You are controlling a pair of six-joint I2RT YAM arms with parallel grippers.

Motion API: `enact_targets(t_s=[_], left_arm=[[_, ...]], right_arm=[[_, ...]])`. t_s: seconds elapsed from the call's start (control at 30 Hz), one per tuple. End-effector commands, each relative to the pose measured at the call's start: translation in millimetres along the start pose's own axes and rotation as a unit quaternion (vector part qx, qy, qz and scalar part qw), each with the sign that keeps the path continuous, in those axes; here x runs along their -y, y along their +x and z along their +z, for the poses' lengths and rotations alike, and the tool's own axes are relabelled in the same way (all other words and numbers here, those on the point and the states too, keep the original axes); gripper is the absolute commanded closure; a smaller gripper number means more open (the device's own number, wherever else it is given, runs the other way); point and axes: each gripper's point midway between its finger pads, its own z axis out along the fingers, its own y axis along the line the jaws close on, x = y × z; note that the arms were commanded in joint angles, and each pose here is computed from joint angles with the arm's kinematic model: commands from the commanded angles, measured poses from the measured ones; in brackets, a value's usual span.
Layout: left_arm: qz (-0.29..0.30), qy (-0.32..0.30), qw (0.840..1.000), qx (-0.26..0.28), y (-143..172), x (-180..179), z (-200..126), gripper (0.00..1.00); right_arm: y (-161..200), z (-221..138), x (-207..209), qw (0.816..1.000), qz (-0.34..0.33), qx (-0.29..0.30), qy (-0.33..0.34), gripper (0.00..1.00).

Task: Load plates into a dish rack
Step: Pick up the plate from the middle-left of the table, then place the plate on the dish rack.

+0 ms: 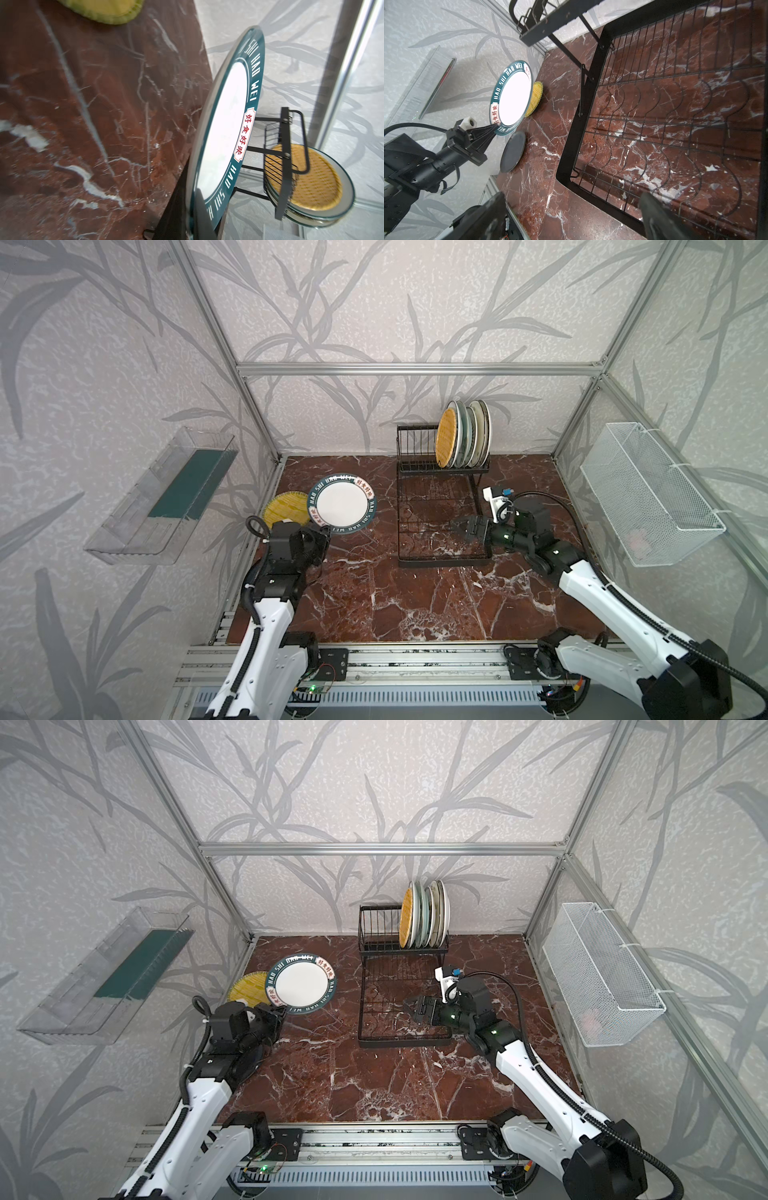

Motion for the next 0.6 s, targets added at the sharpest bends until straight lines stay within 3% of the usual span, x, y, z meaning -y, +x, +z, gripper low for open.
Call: enact_targets(t_s=[0.0, 0.2, 0.3, 0.57], left_arm=[[0.082, 0.078, 0.991, -0.074, 16, 49, -9, 1.00], [0.149, 0.142, 0.965, -0.164, 46, 78, -26, 1.00], [0.143, 0.184, 0.949, -0.212, 62, 89, -30, 1.00], [0.116, 0.251, 0.924, -0.263, 96, 109, -22, 1.00]], right_arm=[[-14, -9, -12, 1.000, 0.004, 0.003, -0.024, 0.01], [-28, -12, -27, 0.998, 0.030, 0.011, -0.061, 0.01], [-31, -8, -37, 0.994, 0.051, 0.007, -0.095, 0.01], [-32, 4, -60, 0.990, 0.054, -0.007, -0.133, 0.00]])
